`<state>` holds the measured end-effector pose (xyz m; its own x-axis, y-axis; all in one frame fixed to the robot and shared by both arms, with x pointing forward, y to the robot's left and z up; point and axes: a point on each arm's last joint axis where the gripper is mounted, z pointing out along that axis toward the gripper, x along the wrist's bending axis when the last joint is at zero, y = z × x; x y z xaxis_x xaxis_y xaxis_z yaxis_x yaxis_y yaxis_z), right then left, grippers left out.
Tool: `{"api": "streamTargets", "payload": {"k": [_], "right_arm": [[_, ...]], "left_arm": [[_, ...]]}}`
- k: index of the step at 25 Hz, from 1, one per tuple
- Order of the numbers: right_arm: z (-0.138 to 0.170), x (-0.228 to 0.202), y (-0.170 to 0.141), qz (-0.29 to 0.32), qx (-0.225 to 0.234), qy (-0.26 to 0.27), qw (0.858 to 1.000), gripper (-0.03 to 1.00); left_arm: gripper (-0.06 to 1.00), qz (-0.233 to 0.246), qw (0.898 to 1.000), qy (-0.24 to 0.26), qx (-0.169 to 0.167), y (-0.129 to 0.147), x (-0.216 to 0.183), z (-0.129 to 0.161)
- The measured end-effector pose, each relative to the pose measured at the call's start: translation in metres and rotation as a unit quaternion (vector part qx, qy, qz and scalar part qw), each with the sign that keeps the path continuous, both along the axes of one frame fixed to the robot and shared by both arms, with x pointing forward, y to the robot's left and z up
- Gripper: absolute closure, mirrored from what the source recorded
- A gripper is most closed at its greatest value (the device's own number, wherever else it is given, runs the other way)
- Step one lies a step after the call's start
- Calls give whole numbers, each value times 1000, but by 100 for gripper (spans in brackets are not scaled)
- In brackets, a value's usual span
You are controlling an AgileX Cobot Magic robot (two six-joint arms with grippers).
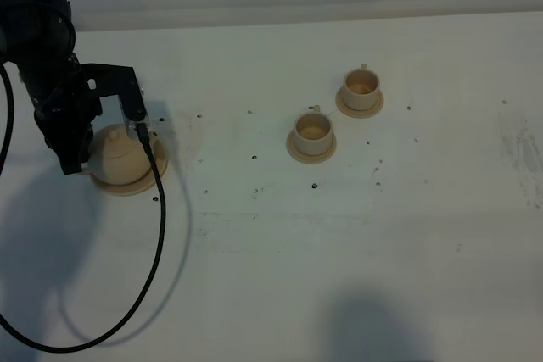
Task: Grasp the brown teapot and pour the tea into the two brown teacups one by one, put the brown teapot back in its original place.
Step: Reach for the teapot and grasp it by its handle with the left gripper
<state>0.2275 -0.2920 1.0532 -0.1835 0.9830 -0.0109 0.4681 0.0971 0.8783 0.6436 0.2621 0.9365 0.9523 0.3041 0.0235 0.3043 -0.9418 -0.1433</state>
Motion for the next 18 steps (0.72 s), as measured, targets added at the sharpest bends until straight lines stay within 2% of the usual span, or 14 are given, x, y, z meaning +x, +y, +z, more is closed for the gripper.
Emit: {"api": "streamTargets", "payload": {"k": [10,18], "right_arm": [[0,0,0,0,0,0,1000,75],[0,0,0,0,0,0,1000,75]], "left_arm": [[85,11,1000,-5,-5,0,0,1],[85,21,999,-24,-35,-5,3,2]]}}
